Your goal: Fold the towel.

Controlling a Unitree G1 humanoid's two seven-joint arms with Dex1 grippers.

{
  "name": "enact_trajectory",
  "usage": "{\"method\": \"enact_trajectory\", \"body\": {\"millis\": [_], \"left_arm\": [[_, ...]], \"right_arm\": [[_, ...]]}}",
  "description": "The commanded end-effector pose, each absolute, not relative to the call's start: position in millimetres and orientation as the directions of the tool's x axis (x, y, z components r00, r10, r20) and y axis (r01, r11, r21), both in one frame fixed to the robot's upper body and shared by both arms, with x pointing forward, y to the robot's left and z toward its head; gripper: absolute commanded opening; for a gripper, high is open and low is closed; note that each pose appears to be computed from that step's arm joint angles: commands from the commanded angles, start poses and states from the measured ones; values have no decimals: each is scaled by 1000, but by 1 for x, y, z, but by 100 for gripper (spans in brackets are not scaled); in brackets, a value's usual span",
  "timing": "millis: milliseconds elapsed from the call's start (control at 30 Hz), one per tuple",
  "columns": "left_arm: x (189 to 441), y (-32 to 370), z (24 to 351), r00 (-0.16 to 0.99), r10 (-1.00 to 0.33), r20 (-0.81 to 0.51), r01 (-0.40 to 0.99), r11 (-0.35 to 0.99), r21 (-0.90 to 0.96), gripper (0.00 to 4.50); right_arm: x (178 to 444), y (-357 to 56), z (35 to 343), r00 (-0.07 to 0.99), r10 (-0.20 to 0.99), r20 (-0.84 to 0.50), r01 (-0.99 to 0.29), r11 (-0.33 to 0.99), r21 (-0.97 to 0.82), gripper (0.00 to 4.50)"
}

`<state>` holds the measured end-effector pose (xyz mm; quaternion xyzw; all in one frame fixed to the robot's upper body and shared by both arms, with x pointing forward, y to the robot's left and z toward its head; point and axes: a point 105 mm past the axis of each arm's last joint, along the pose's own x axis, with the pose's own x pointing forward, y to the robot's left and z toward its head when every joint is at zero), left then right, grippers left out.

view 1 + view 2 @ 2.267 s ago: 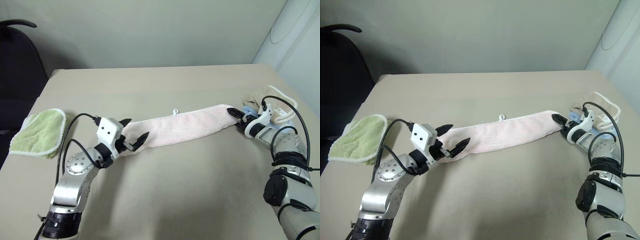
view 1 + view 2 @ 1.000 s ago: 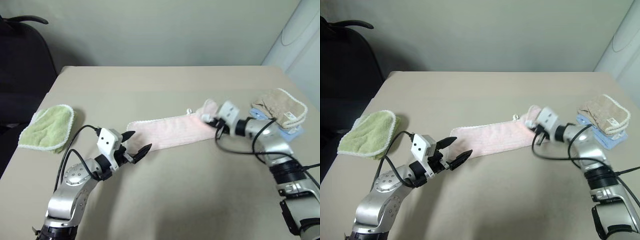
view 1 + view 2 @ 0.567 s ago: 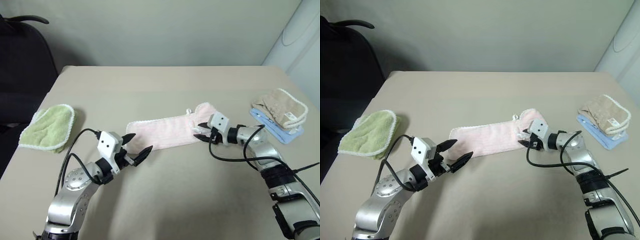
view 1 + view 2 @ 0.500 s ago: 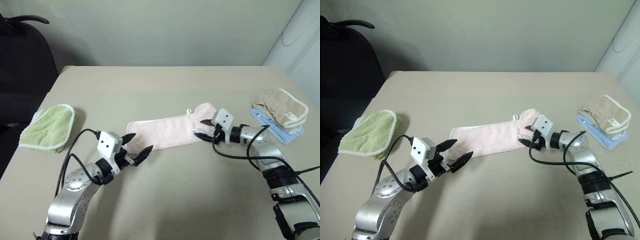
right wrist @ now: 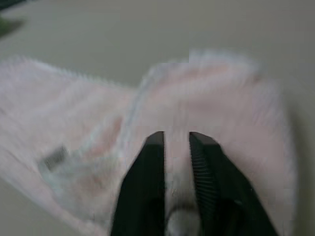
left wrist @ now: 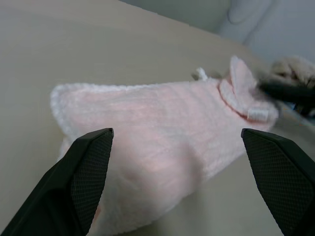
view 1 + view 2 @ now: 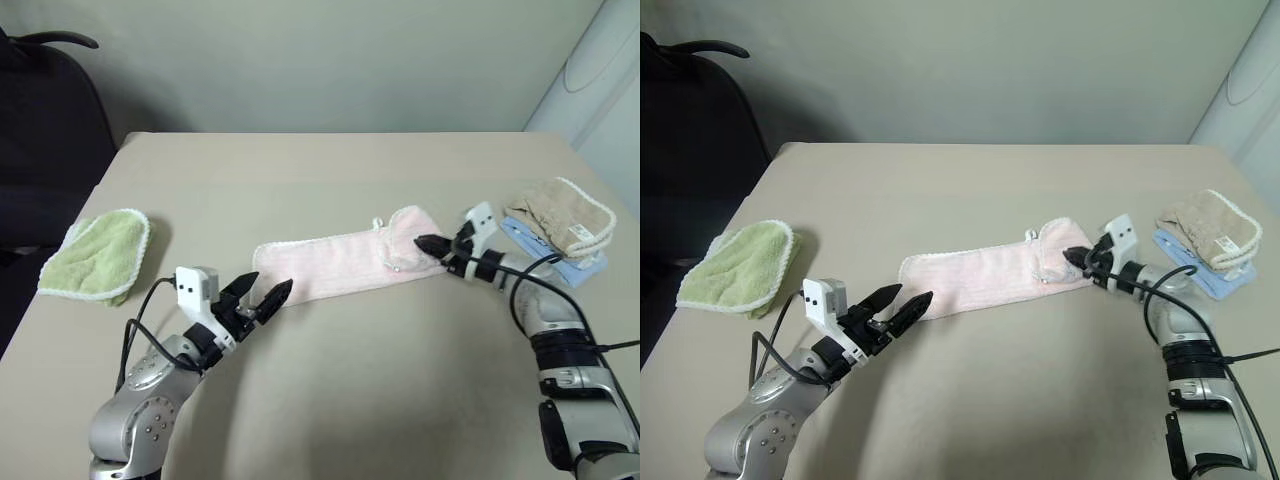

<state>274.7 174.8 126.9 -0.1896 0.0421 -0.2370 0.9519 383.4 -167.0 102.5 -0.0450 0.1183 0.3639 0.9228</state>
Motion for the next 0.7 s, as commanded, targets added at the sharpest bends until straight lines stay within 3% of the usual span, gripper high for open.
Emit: {"method": "enact_trajectory", "body": {"millis": [33,367,533,700], "left_arm": [[266,178,142,901,-428,64,403,777,-484,450],[224,175,112,924,-375,-74,198,633,-748,450],[227,174,93,931,-326,-165,45,549,-835,450],[245,167,80,921,-314,-231,-48,495,-867,450]], "right_arm": [[389,-166,100,715,650,-258,-686,723,-80,3],[391,-151,113,689,706,-166,-721,691,-55,3],[391,-145,114,682,715,-152,-728,683,-54,3],[389,-141,117,678,722,-137,-733,678,-51,3]]}}
